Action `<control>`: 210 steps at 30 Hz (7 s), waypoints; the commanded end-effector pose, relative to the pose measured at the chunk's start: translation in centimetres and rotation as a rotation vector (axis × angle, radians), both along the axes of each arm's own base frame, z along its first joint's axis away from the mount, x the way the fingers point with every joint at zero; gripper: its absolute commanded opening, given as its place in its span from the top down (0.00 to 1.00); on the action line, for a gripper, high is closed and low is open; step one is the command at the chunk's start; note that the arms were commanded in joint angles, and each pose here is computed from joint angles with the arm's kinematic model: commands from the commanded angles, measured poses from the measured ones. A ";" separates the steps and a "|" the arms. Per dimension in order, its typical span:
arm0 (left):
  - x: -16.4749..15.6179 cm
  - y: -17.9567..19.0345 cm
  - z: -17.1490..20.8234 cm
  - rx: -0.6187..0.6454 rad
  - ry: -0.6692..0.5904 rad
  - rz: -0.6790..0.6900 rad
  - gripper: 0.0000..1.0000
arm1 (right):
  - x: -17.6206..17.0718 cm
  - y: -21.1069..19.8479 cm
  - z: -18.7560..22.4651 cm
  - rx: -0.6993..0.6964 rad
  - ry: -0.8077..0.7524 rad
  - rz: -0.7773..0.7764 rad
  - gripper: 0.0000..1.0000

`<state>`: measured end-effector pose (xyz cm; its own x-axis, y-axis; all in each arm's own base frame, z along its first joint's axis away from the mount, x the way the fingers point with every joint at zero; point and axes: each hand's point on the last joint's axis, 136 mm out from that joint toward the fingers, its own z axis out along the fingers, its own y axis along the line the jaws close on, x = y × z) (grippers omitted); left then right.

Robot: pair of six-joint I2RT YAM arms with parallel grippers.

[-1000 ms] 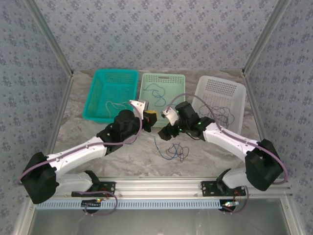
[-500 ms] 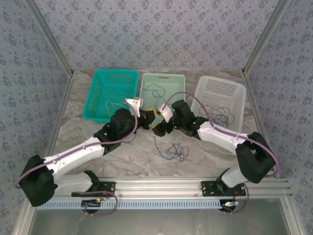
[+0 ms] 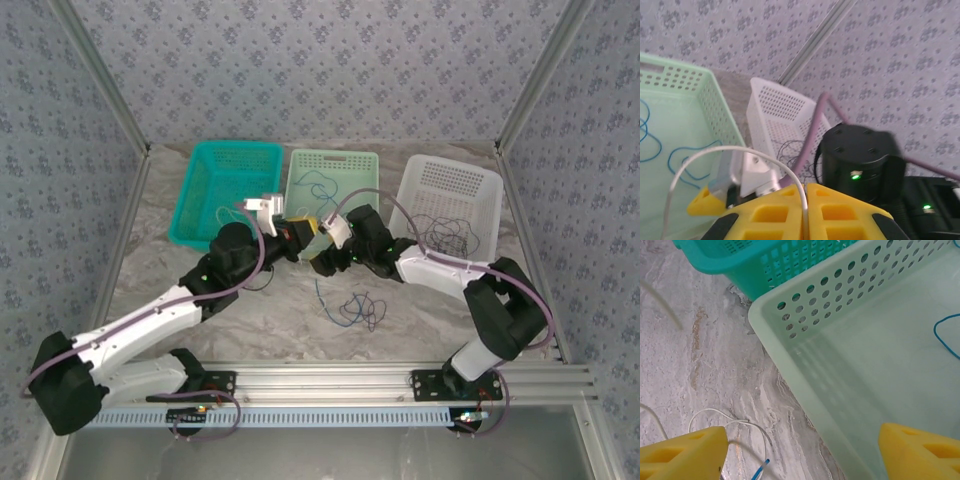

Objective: Untangle the cables

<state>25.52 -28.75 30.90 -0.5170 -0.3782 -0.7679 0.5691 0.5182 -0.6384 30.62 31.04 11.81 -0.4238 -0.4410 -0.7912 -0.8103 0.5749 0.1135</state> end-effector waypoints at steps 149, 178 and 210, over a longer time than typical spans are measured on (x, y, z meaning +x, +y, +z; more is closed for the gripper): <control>4.9 16.0 -8.5 0.417 0.064 0.457 0.01 | -8.9 -2.9 2.0 -0.203 0.131 0.078 0.23; 4.4 16.7 -8.2 0.390 0.083 0.489 0.01 | -14.6 -1.9 -8.7 -0.410 0.215 0.156 0.78; -1.1 5.3 -8.0 0.252 -0.140 -0.021 0.03 | -12.9 -2.1 12.1 0.454 0.442 0.141 0.99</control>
<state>25.25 -22.32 21.09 -0.4681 -0.1579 -0.8695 0.5756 0.6921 -0.4356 17.87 28.13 20.44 -0.7016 -0.2630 -0.6623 -0.7060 0.3828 0.5959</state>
